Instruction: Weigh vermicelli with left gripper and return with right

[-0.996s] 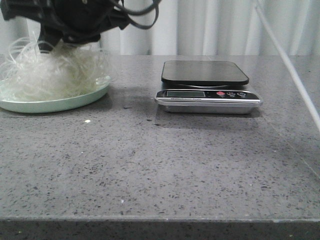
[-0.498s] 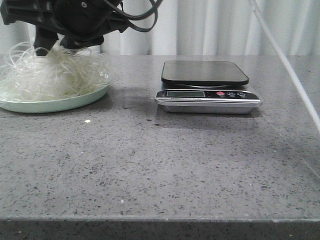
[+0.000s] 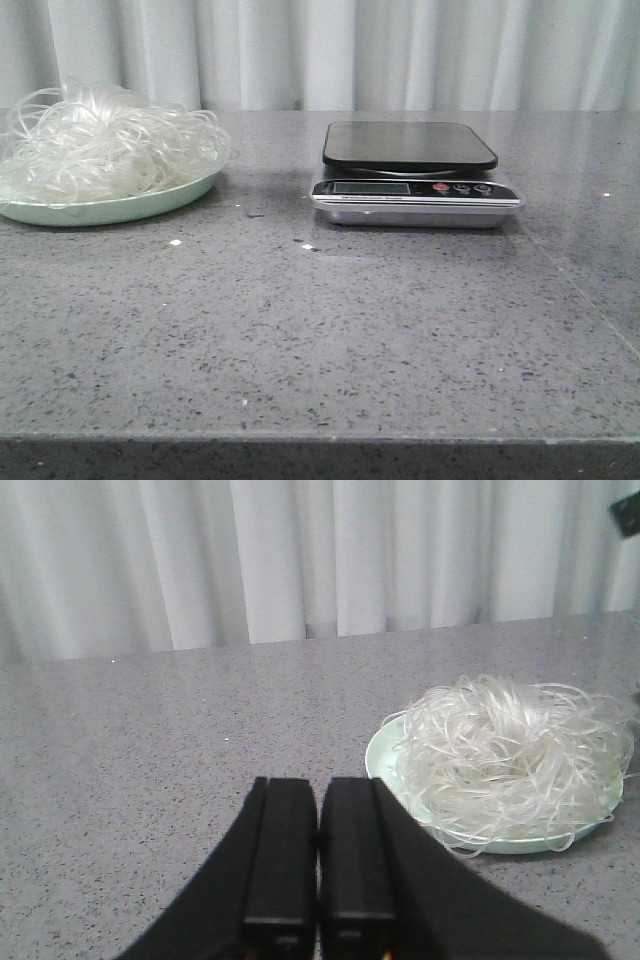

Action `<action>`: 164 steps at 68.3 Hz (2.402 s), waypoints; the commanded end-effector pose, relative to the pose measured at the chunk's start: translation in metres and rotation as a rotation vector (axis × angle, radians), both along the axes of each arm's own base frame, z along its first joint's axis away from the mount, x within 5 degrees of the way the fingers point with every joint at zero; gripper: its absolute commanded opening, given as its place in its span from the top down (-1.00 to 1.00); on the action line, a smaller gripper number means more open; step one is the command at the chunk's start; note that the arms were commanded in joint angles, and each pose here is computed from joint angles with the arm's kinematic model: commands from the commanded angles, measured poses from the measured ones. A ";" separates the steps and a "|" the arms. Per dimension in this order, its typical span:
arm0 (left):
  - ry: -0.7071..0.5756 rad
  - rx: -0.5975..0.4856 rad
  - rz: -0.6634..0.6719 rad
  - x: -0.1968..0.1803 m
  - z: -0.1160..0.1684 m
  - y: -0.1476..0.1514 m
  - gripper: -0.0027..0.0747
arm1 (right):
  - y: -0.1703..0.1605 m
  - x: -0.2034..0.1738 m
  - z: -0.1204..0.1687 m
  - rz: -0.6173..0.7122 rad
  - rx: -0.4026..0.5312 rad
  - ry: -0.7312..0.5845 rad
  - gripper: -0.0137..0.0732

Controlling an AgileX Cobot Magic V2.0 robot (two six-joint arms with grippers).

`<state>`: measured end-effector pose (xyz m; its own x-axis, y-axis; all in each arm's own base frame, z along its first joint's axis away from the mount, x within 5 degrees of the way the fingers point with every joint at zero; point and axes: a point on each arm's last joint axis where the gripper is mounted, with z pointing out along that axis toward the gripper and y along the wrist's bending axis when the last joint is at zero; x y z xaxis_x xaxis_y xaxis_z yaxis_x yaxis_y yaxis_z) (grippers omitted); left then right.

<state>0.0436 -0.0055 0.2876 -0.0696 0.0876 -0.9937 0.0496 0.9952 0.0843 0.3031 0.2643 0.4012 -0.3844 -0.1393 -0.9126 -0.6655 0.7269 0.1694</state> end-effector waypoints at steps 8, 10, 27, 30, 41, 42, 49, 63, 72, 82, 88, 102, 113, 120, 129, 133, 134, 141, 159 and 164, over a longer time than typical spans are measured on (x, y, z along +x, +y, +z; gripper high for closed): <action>-0.089 -0.025 0.009 -0.001 0.015 0.001 0.58 | -0.096 -0.021 0.077 -0.166 0.007 -0.148 0.34; -0.089 -0.025 0.009 -0.001 0.015 0.001 0.58 | -0.109 -0.025 0.083 -0.193 -0.011 -0.159 0.32; -0.091 -0.107 -0.017 -0.001 0.015 -0.002 0.58 | -0.202 -0.067 0.093 -0.456 -0.101 -0.234 0.34; -0.092 -0.148 -0.030 -0.001 0.016 -0.003 0.58 | -0.214 -0.081 0.088 -0.496 -0.099 -0.247 0.34; -0.094 -0.173 -0.038 -0.001 0.016 -0.004 0.58 | -0.239 -0.121 0.049 -0.592 -0.087 -0.290 0.34; -0.094 -0.173 -0.038 -0.001 0.016 -0.004 0.58 | -0.240 -0.125 0.046 -0.597 -0.084 -0.297 0.34; -0.101 -0.174 -0.036 -0.001 0.017 -0.004 0.58 | -0.247 -0.156 0.016 -0.626 -0.049 -0.379 0.34; -0.147 -0.166 -0.021 -0.001 0.021 -0.002 0.58 | -0.252 -0.199 -0.042 -0.642 -0.013 -0.459 0.34; -0.142 -0.139 -0.014 -0.001 0.020 -0.001 0.58 | -0.255 -0.221 -0.072 -0.648 0.010 -0.508 0.34; -0.140 -0.140 -0.014 -0.001 0.019 -0.001 0.58 | -0.256 -0.235 -0.091 -0.650 0.020 -0.531 0.34; -0.140 -0.140 -0.014 -0.001 0.019 -0.001 0.58 | -0.257 -0.238 -0.095 -0.651 0.025 -0.541 0.34; -0.140 -0.140 -0.014 -0.001 0.019 -0.001 0.58 | -0.257 -0.238 -0.095 -0.651 0.024 -0.540 0.34; -0.140 -0.140 -0.014 -0.001 0.019 -0.001 0.58 | -0.257 -0.238 -0.095 -0.650 0.024 -0.539 0.34; -0.140 -0.140 -0.014 -0.001 0.019 -0.001 0.58 | -0.257 -0.238 -0.095 -0.650 0.024 -0.539 0.34; -0.140 -0.140 -0.014 -0.001 0.019 -0.001 0.58 | -0.257 -0.238 -0.095 -0.650 0.024 -0.539 0.34; -0.140 -0.140 -0.014 -0.001 0.019 -0.001 0.58 | -0.257 -0.238 -0.095 -0.650 0.024 -0.539 0.34; -0.140 -0.140 -0.014 -0.001 0.019 -0.001 0.58 | -0.257 -0.238 -0.095 -0.650 0.024 -0.539 0.34; -0.120 -0.118 -0.007 0.002 0.013 -0.001 0.58 | -0.257 -0.238 -0.095 -0.650 0.024 -0.539 0.34; -0.190 0.042 -0.042 -0.007 -0.004 0.001 0.58 | -0.257 -0.238 -0.095 -0.650 0.024 -0.539 0.34; -0.205 0.039 -0.046 -0.005 -0.014 0.001 0.58 | -0.257 -0.238 -0.095 -0.650 0.024 -0.539 0.34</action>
